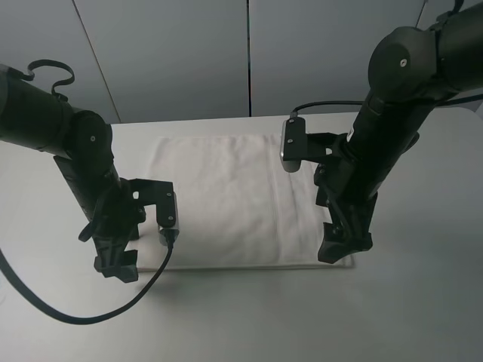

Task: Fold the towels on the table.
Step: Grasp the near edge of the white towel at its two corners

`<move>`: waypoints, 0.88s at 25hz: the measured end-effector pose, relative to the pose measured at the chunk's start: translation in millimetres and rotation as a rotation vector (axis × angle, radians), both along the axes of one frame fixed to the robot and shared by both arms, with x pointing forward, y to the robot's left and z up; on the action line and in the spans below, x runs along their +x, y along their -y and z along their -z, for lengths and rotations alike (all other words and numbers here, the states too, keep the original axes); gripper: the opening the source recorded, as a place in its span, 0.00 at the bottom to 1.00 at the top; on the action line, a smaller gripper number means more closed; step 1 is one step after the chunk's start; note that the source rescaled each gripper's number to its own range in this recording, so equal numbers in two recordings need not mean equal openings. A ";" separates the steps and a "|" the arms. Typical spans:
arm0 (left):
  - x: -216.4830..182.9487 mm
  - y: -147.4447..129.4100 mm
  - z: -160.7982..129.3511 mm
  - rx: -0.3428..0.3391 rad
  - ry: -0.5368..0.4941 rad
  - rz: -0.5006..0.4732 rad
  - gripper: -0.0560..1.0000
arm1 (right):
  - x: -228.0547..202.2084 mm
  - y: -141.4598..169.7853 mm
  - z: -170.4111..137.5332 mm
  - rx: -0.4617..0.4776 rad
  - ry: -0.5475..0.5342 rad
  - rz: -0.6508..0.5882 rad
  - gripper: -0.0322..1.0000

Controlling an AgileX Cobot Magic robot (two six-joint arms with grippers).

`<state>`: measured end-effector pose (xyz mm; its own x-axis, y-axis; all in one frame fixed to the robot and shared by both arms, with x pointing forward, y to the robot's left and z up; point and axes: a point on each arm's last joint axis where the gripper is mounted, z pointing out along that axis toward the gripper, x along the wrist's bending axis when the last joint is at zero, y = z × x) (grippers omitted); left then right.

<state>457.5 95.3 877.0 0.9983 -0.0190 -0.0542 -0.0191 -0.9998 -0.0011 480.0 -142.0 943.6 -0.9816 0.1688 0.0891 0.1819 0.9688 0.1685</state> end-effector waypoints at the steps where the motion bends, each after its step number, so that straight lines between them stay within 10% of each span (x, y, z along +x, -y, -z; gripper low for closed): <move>1: -0.1 -0.1 1.4 0.003 -0.003 0.000 0.99 | 0.0 0.0 0.0 0.001 0.002 -0.009 1.00; 22: 1.1 1.0 6.6 0.008 -0.008 0.000 0.99 | 3.6 9.0 55.9 -0.136 -0.026 -0.124 1.00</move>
